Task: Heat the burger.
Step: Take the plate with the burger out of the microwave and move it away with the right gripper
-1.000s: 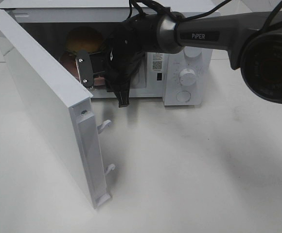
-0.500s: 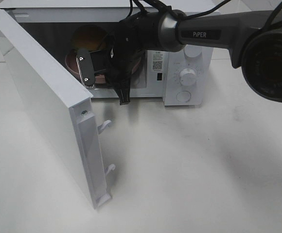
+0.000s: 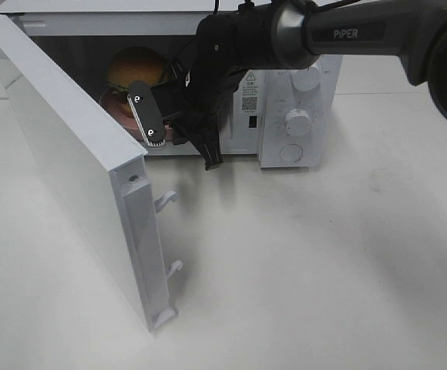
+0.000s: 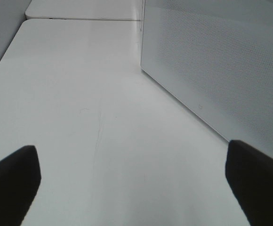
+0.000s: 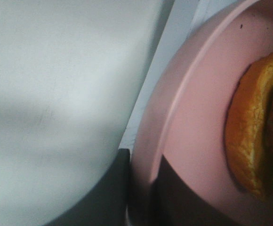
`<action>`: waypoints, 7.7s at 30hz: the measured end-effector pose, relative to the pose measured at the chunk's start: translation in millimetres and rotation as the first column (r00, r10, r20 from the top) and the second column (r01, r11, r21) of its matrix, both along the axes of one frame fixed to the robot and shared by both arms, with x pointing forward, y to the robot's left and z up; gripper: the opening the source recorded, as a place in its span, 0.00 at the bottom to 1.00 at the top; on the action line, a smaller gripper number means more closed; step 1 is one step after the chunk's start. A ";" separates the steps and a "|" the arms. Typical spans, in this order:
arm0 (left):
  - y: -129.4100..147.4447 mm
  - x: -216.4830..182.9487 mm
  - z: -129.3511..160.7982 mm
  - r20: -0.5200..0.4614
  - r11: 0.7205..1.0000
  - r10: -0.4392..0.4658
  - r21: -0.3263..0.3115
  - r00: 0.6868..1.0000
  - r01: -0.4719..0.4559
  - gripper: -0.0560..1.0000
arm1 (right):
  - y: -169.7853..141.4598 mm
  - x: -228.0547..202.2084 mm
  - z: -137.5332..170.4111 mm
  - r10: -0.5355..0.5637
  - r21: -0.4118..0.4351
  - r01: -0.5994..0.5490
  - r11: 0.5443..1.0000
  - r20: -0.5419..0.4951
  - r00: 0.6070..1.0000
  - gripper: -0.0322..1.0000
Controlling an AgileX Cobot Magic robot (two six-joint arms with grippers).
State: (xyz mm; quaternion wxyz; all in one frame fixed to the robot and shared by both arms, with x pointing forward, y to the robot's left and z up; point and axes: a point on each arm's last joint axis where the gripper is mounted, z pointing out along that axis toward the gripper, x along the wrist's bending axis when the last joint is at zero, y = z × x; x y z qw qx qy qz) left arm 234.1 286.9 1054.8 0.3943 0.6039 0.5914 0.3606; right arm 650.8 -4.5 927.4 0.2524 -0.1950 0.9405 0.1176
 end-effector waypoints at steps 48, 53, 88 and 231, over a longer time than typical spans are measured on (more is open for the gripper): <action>0.0 0.0 0.0 0.000 1.000 0.000 0.000 1.000 0.000 0.99 | -57.3 -81.0 19.8 0.160 -0.018 -0.159 0.987 0.097 0.982 0.12; 0.0 0.0 0.0 0.000 1.000 0.000 0.000 1.000 0.000 0.99 | -68.9 -96.8 22.3 0.173 -0.031 -0.171 0.985 0.107 0.979 0.12; 0.0 0.0 0.0 0.000 1.000 0.000 0.000 1.000 0.000 0.99 | -138.2 -192.8 43.3 0.103 0.019 -0.107 0.994 0.142 0.985 0.12; 0.0 0.0 0.0 0.000 1.000 0.000 0.000 1.000 0.000 0.99 | -246.0 -192.8 -40.7 -0.961 0.083 0.962 -0.262 0.075 -0.268 0.38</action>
